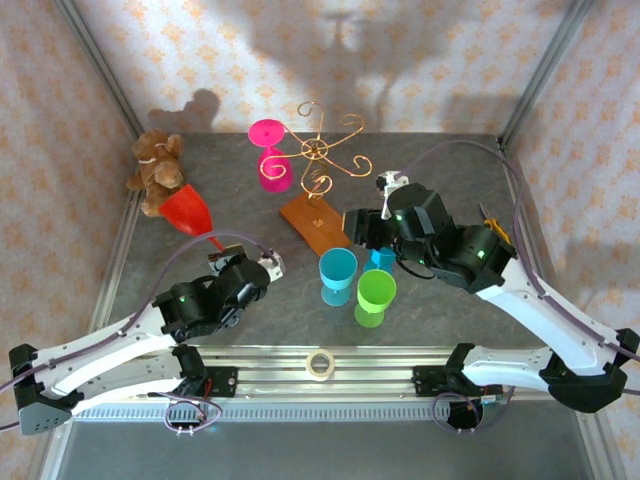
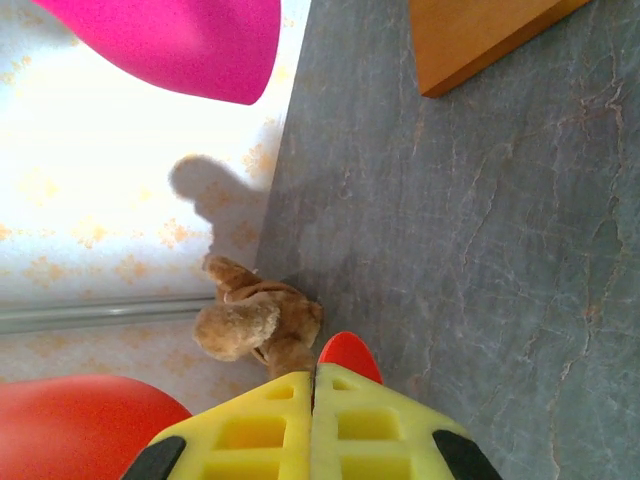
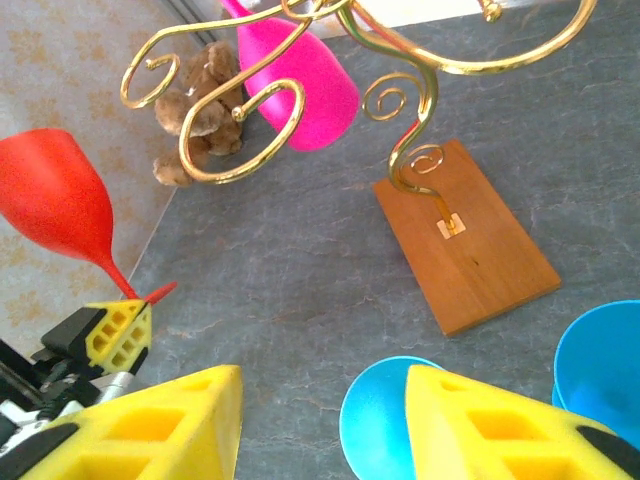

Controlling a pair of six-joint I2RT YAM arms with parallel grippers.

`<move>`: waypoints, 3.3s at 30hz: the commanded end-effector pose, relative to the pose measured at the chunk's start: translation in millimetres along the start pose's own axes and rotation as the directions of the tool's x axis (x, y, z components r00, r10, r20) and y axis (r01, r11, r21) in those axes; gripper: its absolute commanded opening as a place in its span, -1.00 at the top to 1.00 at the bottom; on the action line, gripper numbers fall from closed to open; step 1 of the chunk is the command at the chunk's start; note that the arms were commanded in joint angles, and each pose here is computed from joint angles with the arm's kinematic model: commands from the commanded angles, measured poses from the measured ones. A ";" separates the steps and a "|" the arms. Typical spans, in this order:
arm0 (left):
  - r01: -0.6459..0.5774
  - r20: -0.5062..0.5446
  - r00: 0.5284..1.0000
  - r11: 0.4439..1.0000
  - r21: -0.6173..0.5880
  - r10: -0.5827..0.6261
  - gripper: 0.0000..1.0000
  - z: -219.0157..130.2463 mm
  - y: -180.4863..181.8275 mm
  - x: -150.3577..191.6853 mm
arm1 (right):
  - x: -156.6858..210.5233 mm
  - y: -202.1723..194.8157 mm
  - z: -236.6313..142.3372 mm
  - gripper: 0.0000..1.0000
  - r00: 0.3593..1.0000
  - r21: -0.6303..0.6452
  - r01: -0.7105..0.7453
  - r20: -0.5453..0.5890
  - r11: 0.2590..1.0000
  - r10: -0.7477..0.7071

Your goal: Take the wine glass off the wine glass rack

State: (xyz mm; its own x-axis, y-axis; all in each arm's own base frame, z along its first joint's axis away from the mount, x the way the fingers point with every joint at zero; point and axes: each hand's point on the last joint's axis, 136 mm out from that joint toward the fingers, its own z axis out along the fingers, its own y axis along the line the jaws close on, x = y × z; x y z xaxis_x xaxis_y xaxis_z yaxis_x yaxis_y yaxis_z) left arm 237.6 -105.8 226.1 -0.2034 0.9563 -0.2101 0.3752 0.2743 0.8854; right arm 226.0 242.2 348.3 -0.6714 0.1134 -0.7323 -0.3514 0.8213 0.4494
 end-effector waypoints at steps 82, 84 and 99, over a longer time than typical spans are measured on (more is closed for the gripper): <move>-0.556 -0.059 0.828 0.800 -0.224 0.558 1.00 2.4 -55.3 6.8 | 14.0 220.2 139.6 -0.79 0.622 -0.503 0.689 0.039 0.523 -0.782; -0.558 -0.058 0.826 0.798 -0.227 0.561 1.00 2.3 -55.2 5.1 | 14.7 221.7 143.1 -0.79 0.616 -0.501 0.696 0.048 0.514 -0.786; -0.567 -0.054 0.819 0.790 -0.232 0.572 1.00 1.4 -56.2 0.6 | 29.2 219.0 144.4 -0.55 0.578 -0.544 0.694 0.031 0.472 -0.815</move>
State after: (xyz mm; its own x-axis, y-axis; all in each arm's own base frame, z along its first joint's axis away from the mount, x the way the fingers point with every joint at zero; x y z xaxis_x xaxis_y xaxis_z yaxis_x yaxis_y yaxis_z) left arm 218.4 -121.9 171.8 0.0170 0.9375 0.3475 0.2173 -0.3427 0.9140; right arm 229.5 508.9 346.4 -0.0947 -0.5870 -0.8040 -0.9817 0.1892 -0.0225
